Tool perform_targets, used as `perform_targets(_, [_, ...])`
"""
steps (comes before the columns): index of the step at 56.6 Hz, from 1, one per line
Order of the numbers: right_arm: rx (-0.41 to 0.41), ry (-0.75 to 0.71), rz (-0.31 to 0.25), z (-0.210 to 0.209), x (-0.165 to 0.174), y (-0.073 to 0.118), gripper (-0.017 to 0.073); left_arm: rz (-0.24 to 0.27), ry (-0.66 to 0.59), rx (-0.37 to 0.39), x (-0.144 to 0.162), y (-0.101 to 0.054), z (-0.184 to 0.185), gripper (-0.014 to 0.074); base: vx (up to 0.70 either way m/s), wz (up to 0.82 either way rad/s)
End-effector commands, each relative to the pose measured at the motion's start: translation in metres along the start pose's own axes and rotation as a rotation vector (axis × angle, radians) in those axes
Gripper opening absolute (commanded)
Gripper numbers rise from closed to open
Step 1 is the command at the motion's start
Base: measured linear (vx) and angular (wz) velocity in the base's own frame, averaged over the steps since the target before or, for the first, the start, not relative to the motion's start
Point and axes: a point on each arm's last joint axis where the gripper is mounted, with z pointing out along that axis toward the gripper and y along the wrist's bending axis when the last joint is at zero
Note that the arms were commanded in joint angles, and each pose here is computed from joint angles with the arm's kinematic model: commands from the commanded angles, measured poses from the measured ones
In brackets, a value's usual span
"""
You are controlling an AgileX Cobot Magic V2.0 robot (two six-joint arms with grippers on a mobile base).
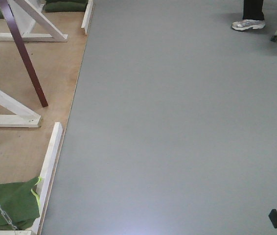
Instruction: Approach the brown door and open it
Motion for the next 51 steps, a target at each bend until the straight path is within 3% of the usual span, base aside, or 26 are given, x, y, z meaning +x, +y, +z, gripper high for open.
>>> perform_targets(1, [0.005, -0.091, -0.011, -0.0008, -0.0067, -0.0004, 0.0000, -0.013, -0.111, 0.008, -0.0139, -0.0008, -0.0024, -0.0006, 0.35, 0.03])
perform_targets(51, [0.005, -0.090, -0.011, -0.0007, -0.0067, -0.0004, 0.0000, -0.013, -0.111, 0.008, -0.0139, -0.0008, -0.0024, -0.0006, 0.38, -0.01])
